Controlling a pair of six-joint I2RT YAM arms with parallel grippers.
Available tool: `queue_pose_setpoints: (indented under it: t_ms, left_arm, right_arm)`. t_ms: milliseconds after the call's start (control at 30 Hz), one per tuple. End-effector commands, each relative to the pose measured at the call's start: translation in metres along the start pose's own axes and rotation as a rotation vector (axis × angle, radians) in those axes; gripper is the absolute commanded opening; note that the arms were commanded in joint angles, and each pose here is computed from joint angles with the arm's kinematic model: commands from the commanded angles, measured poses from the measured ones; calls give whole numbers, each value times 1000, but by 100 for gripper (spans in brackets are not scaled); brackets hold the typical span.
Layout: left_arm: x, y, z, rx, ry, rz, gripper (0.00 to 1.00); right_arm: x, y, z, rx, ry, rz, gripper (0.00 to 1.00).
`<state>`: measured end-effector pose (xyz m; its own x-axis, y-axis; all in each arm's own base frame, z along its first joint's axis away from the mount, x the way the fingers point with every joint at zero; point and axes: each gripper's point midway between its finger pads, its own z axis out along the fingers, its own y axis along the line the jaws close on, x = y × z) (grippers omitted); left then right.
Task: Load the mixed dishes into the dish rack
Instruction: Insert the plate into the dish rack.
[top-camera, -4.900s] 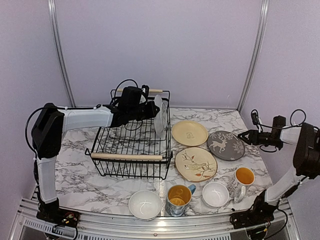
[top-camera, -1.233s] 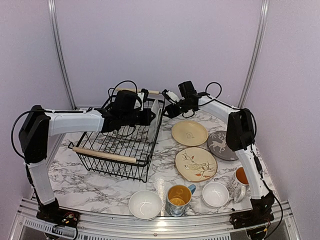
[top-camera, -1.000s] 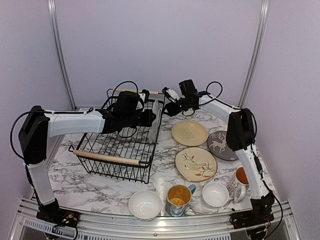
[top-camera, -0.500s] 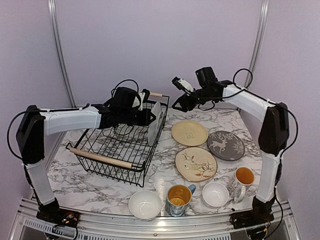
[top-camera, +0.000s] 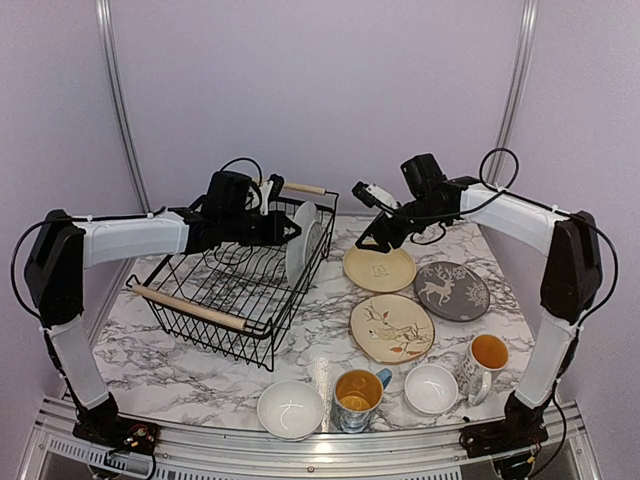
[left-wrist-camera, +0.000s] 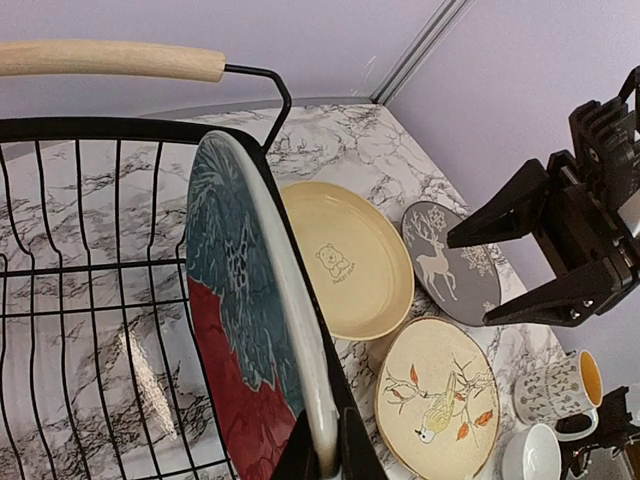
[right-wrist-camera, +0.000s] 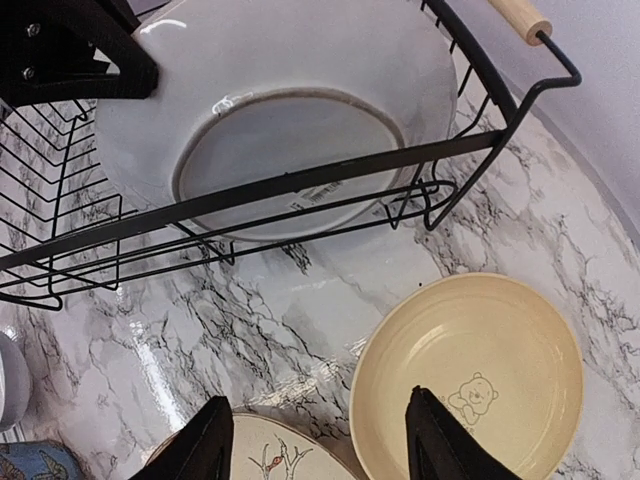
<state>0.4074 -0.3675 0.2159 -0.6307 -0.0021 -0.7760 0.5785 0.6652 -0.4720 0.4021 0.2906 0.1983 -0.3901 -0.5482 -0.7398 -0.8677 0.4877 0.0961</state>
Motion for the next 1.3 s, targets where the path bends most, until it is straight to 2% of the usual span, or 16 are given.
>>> queue_pose_setpoints:
  t_ms: [0, 100, 233, 400, 533, 800, 1267]
  left_arm:
    - [-100, -63, -53, 271, -378, 73, 0]
    - [-91, -55, -40, 268, -354, 69, 0]
    - [-91, -42, -31, 238, -327, 142, 0]
    - [-95, -62, -45, 359, -333, 240, 0]
    - [-97, -67, -42, 385, -313, 274, 0]
    - [-93, -44, -21, 298, -277, 209, 0]
    - [-53, -8, 17, 240, -178, 111, 0]
  right_arm:
    - [-6, 7, -7, -20, -23, -9, 57]
    - [-6, -7, 2, 25, 4, 16, 57]
    - [-7, -1, 7, -19, 5, 31, 57]
    - [1, 5, 8, -23, 14, 25, 57]
    - [3, 5, 5, -8, 14, 16, 57]
    - [3, 7, 1, -10, 12, 17, 57]
    - [8, 7, 6, -17, 22, 28, 57]
